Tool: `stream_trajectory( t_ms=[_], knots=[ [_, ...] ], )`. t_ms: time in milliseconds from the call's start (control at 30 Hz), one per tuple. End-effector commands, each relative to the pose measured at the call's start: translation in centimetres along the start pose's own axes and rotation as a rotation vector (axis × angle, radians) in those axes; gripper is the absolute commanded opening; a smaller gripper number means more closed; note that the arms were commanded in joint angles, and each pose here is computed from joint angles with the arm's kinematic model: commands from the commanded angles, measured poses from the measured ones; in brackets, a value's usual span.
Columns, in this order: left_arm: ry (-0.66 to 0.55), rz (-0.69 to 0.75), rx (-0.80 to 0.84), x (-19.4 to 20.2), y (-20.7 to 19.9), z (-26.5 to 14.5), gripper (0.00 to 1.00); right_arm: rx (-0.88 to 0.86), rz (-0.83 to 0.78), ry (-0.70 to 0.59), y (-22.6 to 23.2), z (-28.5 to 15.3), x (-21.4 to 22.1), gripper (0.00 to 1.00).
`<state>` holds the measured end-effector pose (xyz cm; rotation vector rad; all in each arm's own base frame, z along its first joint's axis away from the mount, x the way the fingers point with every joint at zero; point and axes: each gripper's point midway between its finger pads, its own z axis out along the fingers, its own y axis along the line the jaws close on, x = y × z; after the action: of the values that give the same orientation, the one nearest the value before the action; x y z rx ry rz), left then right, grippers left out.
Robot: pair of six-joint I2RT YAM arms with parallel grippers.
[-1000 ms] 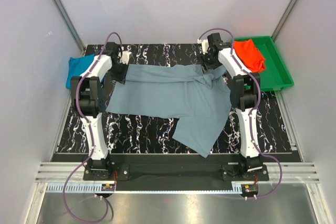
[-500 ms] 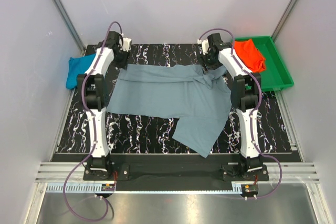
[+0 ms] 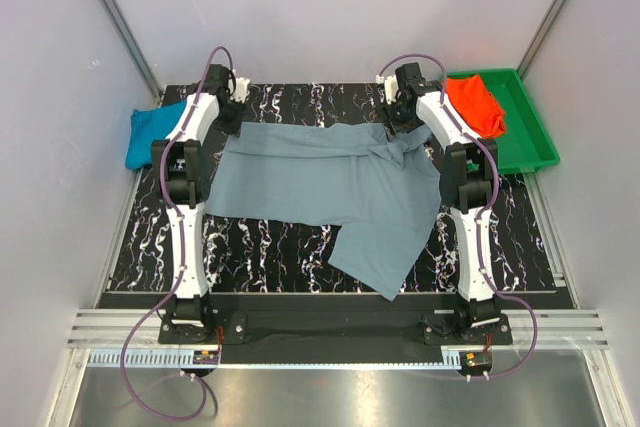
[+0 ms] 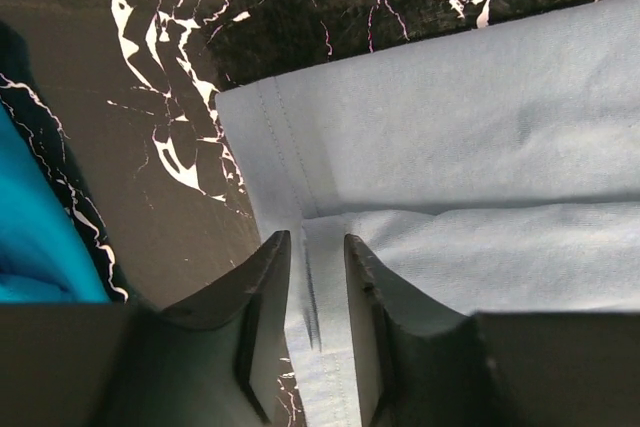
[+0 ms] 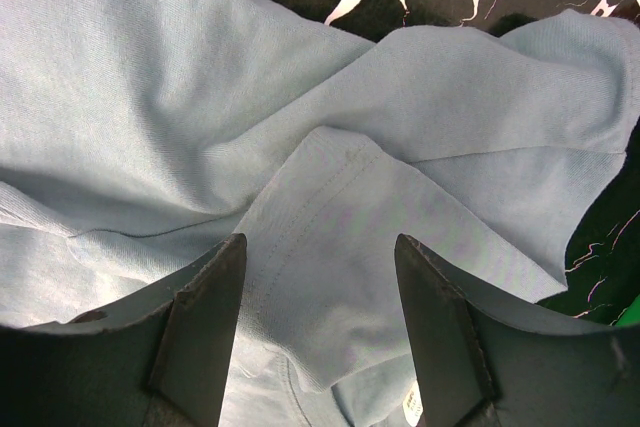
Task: Fold and stack the t-shirts
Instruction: Fold the tshirt
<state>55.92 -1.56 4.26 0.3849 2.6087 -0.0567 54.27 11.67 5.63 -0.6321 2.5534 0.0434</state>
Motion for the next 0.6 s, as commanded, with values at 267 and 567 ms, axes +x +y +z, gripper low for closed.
stream_trajectory(
  t_ms=[267,567],
  knots=[
    [-0.049,-0.013,0.011,-1.2,0.1,-1.6,0.27,0.035,-0.019,-0.080,-0.3,-2.7,-2.6,0.68],
    [-0.054,0.000,0.032,-1.0,-0.3,-2.4,0.00,0.026,-0.006,-0.079,-0.2,-1.0,-2.9,0.68]
  ],
)
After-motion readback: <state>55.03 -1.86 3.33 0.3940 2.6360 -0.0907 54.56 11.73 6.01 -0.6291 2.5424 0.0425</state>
